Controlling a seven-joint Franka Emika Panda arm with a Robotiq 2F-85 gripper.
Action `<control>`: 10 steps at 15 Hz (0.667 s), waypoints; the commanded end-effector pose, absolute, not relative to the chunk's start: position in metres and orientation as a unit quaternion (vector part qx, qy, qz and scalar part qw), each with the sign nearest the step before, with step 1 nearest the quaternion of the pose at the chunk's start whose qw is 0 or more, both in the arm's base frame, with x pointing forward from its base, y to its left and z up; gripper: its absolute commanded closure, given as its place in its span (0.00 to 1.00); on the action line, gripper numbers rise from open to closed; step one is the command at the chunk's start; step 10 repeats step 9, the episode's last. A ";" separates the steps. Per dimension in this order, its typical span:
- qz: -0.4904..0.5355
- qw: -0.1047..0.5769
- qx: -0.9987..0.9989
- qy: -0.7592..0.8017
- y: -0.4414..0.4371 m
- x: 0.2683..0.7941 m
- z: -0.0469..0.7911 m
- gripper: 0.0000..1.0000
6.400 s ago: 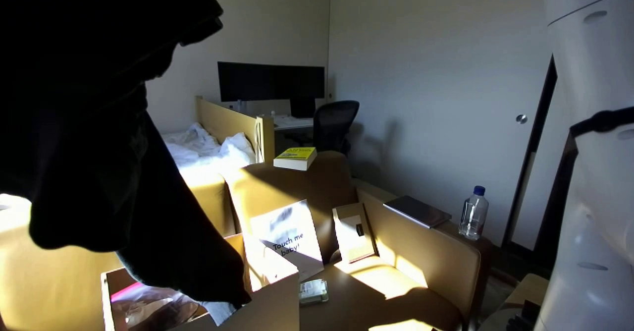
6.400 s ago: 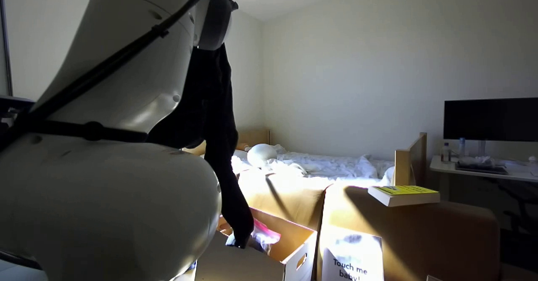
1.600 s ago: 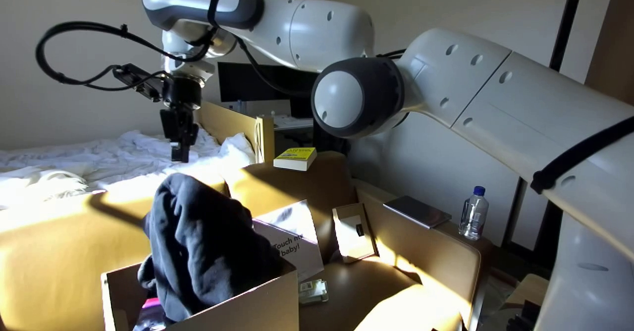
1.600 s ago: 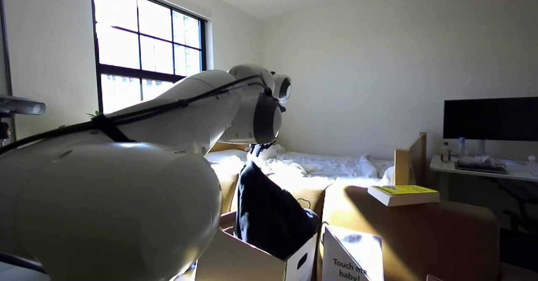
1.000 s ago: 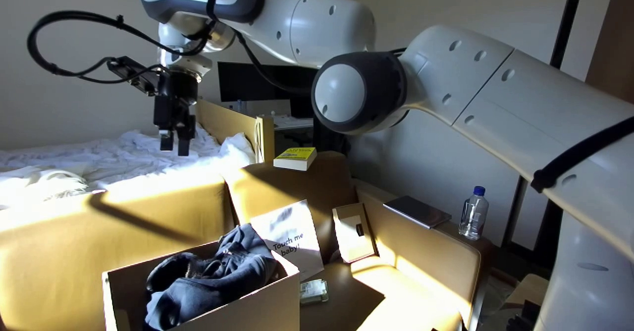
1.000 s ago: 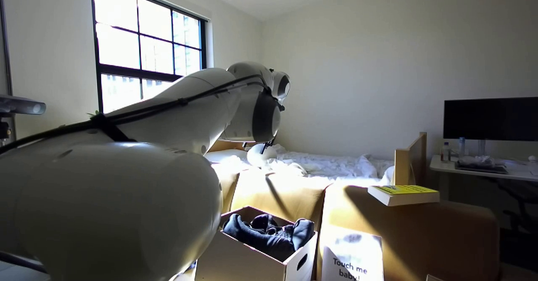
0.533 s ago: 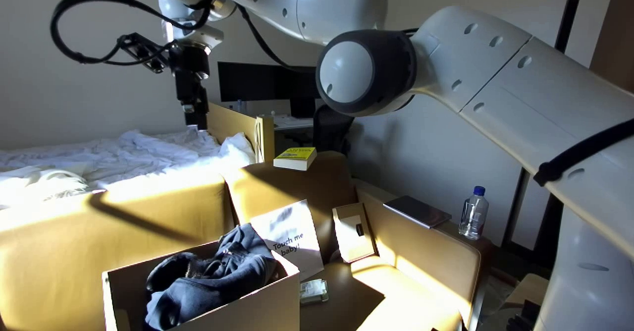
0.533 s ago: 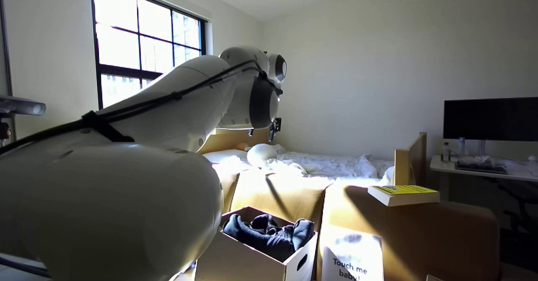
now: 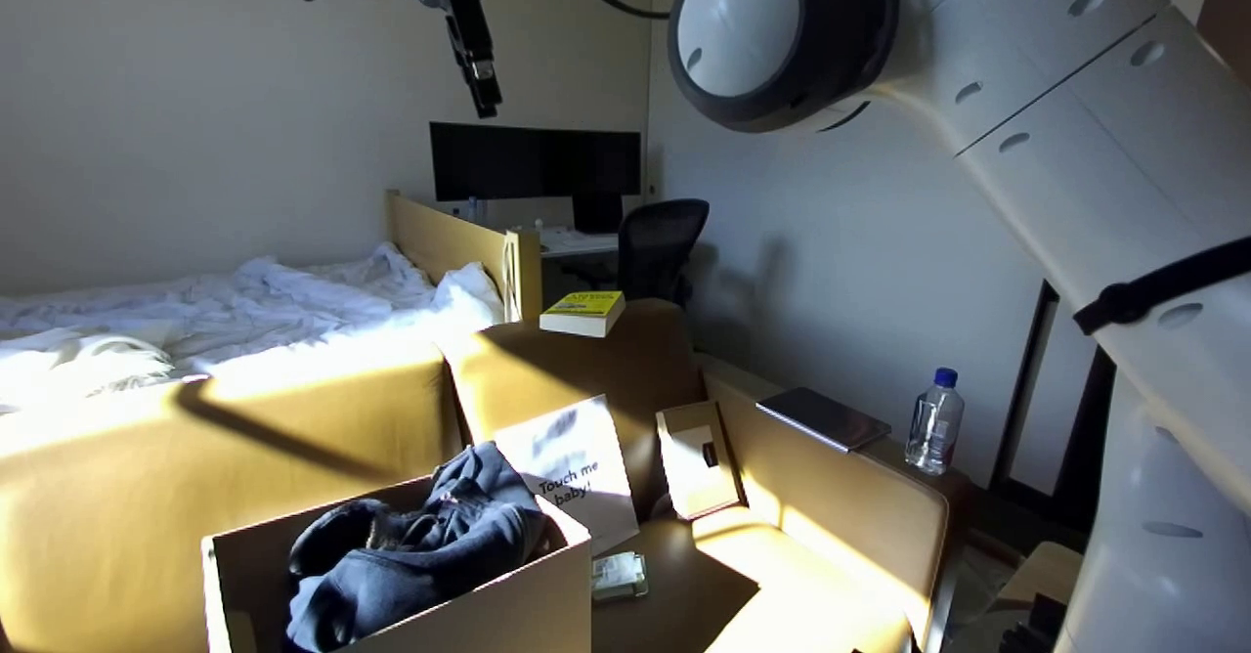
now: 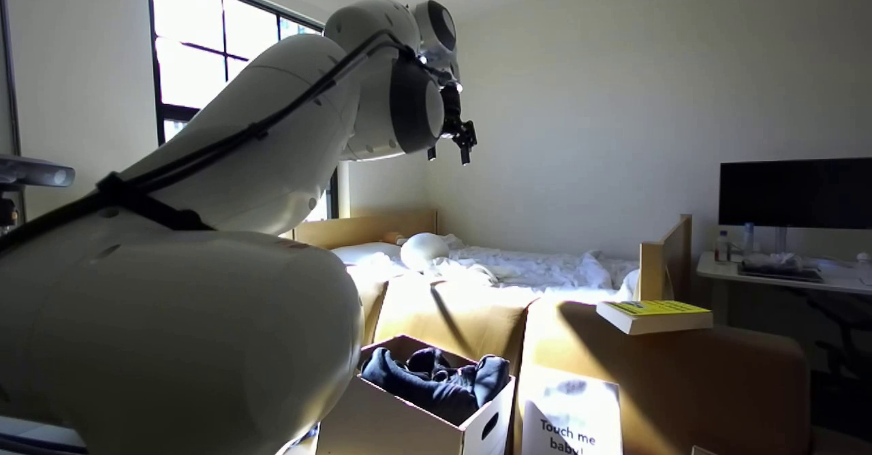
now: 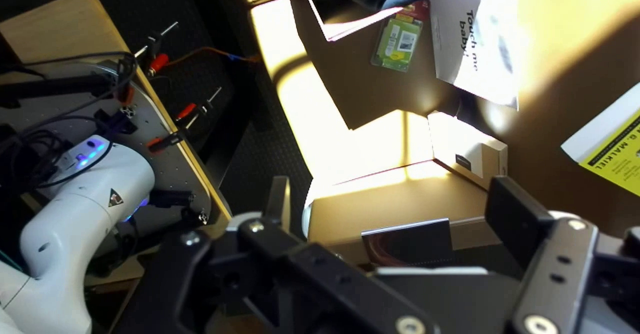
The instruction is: Pick up the cloth from the sofa and put it in the box
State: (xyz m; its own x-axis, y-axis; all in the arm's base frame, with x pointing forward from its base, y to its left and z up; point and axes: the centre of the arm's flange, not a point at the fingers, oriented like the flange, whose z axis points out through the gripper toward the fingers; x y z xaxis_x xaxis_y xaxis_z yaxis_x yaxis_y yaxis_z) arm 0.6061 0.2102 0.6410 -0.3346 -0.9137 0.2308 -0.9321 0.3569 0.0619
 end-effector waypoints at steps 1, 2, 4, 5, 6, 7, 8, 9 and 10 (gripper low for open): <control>0.035 0.078 0.562 -0.823 0.162 0.623 0.669 0.00; 0.031 0.073 0.567 -0.820 0.152 0.625 0.673 0.00; 0.040 0.087 0.556 -0.826 0.155 0.619 0.659 0.00; 0.039 0.084 0.558 -0.824 0.145 0.621 0.661 0.00; 0.038 0.083 0.559 -0.824 0.139 0.623 0.661 0.00; 0.037 0.083 0.559 -0.824 0.137 0.623 0.661 0.00; 0.037 0.083 0.560 -0.823 0.138 0.623 0.661 0.00; 0.036 0.082 0.562 -0.822 0.140 0.622 0.661 0.00; 0.036 0.082 0.562 -0.822 0.140 0.622 0.661 0.00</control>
